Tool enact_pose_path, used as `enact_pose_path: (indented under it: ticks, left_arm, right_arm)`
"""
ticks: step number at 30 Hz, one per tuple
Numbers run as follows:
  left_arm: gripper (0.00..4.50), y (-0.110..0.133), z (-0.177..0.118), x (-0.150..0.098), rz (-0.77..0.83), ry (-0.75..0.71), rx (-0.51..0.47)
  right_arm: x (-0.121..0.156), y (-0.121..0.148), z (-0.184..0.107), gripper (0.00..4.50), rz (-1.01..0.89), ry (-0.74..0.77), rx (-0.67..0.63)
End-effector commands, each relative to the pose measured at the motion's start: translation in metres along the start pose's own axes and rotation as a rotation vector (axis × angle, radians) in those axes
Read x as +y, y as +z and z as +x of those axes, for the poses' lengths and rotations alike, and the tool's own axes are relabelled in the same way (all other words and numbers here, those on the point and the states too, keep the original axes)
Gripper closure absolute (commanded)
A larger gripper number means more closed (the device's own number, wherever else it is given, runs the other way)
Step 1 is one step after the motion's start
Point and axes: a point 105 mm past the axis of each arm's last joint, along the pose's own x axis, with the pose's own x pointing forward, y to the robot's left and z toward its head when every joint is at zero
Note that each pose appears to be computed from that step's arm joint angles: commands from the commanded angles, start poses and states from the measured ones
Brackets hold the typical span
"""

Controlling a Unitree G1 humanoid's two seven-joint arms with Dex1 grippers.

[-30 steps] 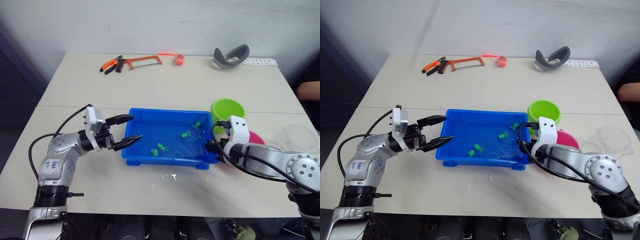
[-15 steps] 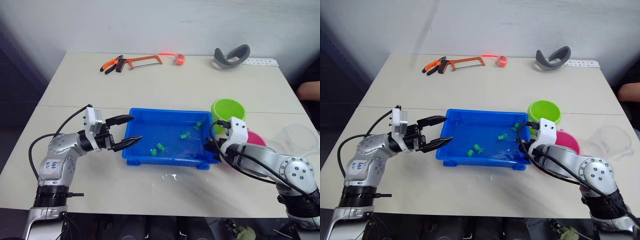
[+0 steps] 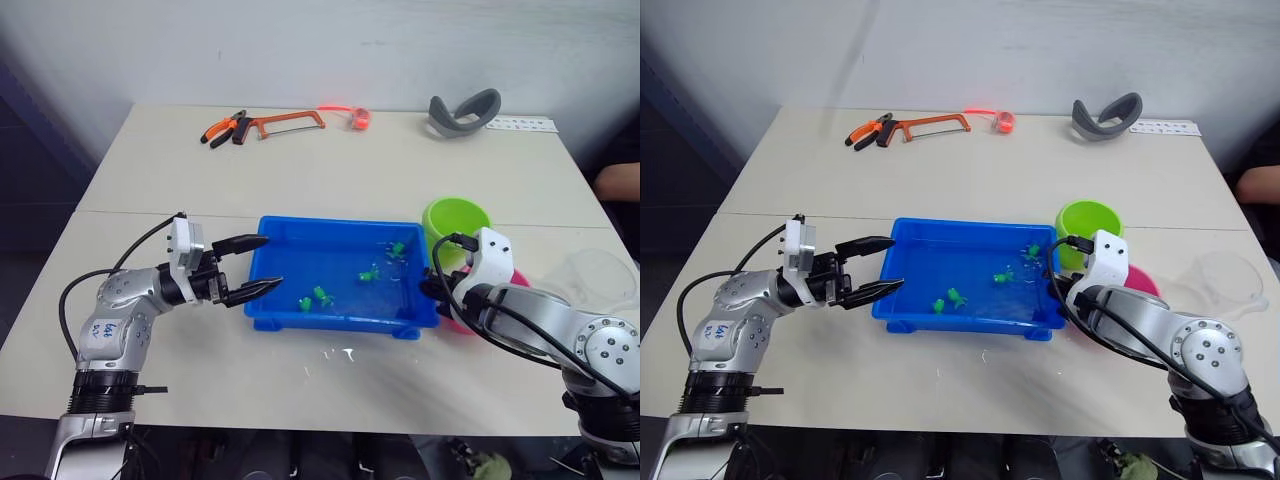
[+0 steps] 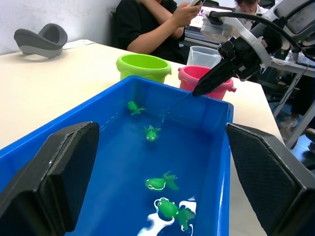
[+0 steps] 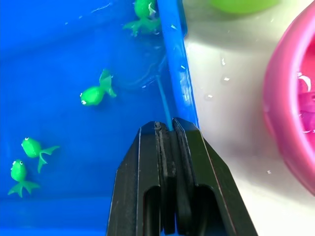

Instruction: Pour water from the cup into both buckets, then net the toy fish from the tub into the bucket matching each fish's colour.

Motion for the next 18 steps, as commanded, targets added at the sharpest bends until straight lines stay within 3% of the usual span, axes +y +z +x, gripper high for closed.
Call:
enact_pose_path:
  ticks: [1, 11, 18]
  left_arm:
    - [0.05, 0.011, 0.005, -0.001, 0.026, -0.035, -0.032]
    - [0.05, 0.014, 0.009, 0.001, 0.026, -0.049, -0.036]
    - [0.05, 0.013, 0.008, 0.001, 0.024, -0.047, -0.034]
  right_arm:
    - [-0.001, 0.011, -0.01, 4.5, -0.024, -0.017, -0.063]
    - [0.0, 0.01, -0.012, 4.5, -0.105, -0.003, -0.081]
    - [0.012, 0.016, -0.016, 4.5, -0.05, 0.126, -0.115]
